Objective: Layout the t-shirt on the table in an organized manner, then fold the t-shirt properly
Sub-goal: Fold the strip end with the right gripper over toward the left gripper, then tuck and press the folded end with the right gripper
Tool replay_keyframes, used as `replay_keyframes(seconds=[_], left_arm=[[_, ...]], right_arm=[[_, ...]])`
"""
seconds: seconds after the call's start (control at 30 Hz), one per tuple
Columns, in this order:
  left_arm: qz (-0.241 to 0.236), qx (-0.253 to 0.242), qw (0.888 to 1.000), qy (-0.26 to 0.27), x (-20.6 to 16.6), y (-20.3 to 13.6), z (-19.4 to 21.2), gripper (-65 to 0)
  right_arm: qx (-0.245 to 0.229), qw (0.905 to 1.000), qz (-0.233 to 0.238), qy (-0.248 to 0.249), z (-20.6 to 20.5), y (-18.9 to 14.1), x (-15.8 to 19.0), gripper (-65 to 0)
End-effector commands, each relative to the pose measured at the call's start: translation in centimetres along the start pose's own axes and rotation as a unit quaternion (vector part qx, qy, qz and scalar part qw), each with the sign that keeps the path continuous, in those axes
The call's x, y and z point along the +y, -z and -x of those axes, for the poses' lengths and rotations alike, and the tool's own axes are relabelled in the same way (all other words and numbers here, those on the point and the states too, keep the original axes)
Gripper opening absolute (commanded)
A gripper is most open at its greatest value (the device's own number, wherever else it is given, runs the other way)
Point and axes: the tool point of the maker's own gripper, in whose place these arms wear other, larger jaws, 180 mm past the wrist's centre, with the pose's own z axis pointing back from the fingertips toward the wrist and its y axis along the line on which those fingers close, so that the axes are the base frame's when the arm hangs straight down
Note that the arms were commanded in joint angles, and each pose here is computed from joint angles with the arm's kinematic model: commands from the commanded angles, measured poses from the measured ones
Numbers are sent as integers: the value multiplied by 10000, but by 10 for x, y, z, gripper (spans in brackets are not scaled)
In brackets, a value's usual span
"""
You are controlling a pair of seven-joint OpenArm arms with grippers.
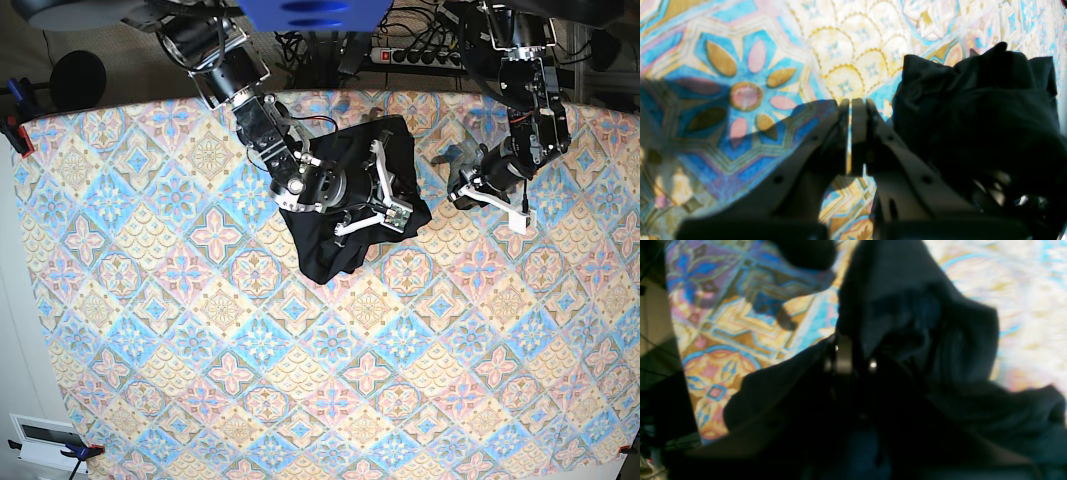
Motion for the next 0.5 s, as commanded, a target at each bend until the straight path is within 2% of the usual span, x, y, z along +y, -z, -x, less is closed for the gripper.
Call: replay_keyframes(seconds=[0.0, 0.13, 0.27, 0.47], left_arm=[[86, -143, 9998, 76, -5, -4, -10, -648], [61, -101, 9999, 54, -2, -5, -5, -648], [53, -96, 9999, 49, -2, -5, -4, -648], [54, -116, 9999, 48, -2, -5, -5, -648]], right_arm=[[-345, 9993, 140, 11, -23, -2, -9, -561], [-500, 9984, 271, 6, -32, -8, -14, -471], [-995, 9933, 534, -226, -67, -32, -23, -475], [-1423, 9840, 1066, 147, -70, -71, -41, -490]])
